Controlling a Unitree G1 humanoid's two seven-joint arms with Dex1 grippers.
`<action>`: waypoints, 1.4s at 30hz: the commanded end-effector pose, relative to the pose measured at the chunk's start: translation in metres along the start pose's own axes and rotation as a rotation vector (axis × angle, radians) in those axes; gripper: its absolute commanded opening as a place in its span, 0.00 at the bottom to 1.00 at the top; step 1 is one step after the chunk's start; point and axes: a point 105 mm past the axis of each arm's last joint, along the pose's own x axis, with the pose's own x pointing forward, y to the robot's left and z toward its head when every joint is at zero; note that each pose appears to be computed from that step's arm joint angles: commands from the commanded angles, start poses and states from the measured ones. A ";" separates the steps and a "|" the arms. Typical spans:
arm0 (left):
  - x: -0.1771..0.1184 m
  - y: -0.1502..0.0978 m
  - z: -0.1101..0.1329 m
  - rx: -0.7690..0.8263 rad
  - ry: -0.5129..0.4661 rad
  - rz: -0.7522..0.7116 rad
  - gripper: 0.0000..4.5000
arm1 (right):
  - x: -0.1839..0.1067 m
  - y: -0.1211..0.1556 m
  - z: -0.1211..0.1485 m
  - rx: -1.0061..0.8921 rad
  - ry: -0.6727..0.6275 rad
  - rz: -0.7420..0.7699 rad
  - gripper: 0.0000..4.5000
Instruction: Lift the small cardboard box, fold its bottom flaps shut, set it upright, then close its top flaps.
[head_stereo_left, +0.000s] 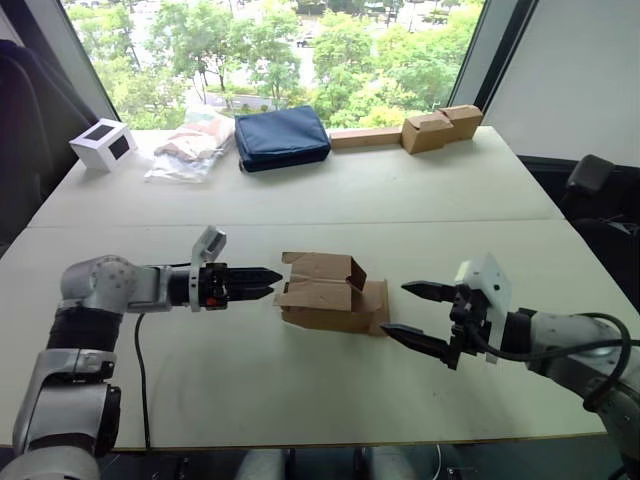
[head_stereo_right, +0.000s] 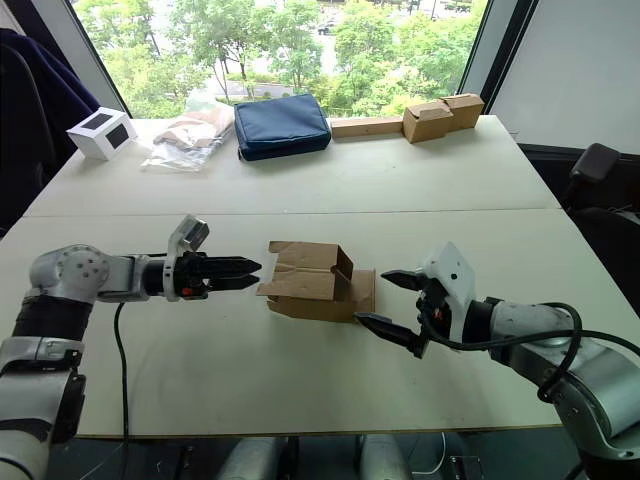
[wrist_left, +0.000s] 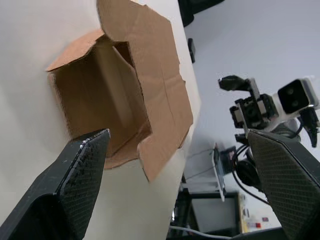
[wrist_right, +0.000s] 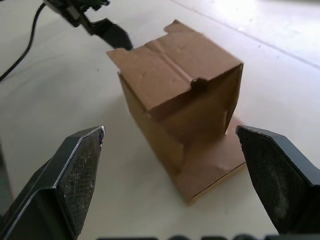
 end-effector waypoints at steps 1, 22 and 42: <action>0.008 -0.005 0.009 0.021 0.025 -0.046 1.00 | -0.006 0.009 0.013 -0.043 -0.027 -0.009 0.99; 0.063 0.005 0.016 0.065 0.147 -0.150 1.00 | -0.010 0.030 -0.001 -0.066 0.109 -0.025 0.99; 0.057 -0.005 0.030 0.153 0.094 -0.184 0.01 | -0.011 0.026 0.000 -0.002 0.034 -0.035 1.00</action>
